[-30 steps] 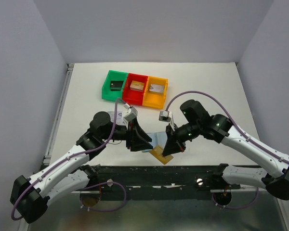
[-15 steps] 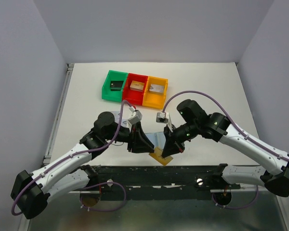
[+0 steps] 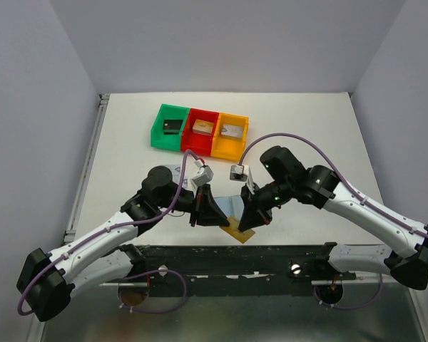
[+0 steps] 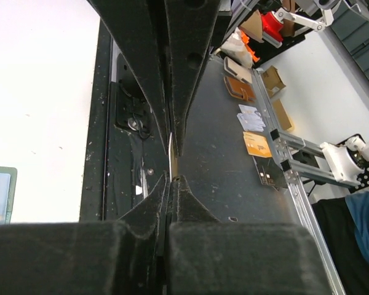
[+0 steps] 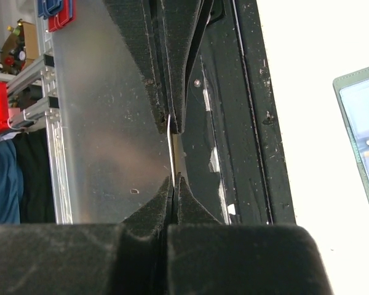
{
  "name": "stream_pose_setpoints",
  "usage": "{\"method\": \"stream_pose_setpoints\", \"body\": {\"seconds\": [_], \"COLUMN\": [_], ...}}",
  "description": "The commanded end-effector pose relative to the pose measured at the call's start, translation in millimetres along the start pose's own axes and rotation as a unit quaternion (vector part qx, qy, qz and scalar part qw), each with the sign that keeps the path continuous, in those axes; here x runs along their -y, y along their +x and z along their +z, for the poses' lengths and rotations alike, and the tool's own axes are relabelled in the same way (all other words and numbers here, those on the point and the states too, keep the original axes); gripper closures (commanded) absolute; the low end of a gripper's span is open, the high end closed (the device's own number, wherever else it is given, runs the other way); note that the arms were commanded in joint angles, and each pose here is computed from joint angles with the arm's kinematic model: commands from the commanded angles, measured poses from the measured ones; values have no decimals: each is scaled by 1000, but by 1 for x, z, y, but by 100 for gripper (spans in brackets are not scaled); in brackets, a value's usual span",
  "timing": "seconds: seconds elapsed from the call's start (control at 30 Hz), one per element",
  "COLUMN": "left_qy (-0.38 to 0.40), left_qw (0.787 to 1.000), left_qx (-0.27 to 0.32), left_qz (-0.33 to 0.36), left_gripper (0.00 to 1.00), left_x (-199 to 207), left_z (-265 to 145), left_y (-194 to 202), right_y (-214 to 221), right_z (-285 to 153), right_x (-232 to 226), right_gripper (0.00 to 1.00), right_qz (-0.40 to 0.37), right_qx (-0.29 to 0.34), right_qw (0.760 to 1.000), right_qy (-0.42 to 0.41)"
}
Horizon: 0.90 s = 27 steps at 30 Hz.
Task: Take the credit cards out of the card holder
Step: Place the credit card at the center of the board.
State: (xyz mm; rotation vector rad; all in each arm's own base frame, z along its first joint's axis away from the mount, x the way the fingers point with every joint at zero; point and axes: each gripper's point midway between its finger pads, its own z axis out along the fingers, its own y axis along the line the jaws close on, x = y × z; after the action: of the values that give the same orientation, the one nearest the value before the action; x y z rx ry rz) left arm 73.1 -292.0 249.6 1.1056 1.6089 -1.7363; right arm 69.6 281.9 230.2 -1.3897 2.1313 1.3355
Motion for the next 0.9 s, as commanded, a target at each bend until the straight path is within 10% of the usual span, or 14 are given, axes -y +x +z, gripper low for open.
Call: {"method": "stream_pose_setpoints", "body": {"seconds": [0.0,0.13,0.4,0.87], "left_qy": [0,-56,-212,-88], "left_qw": [1000,996,943,934], "left_qx": [7,55,257,346], "left_qz": [16,29,-25,-8], "left_gripper": [100,100,100,100], "left_x": [1,-11,-61,-10], "left_z": [0,-9,-71,-76], "left_y": [2,-12,-55,-88], "right_y": [-10,-35,-77,-84], "right_z": [-7,-32,-110,-63], "right_x": [4,15,36,14], "right_gripper": [81,48,40,39], "right_qz": [-8,-5,9,53], "right_qx": [13,97,380,410], "right_qw": [999,987,886,906], "right_qy": [38,132,265,90]}}
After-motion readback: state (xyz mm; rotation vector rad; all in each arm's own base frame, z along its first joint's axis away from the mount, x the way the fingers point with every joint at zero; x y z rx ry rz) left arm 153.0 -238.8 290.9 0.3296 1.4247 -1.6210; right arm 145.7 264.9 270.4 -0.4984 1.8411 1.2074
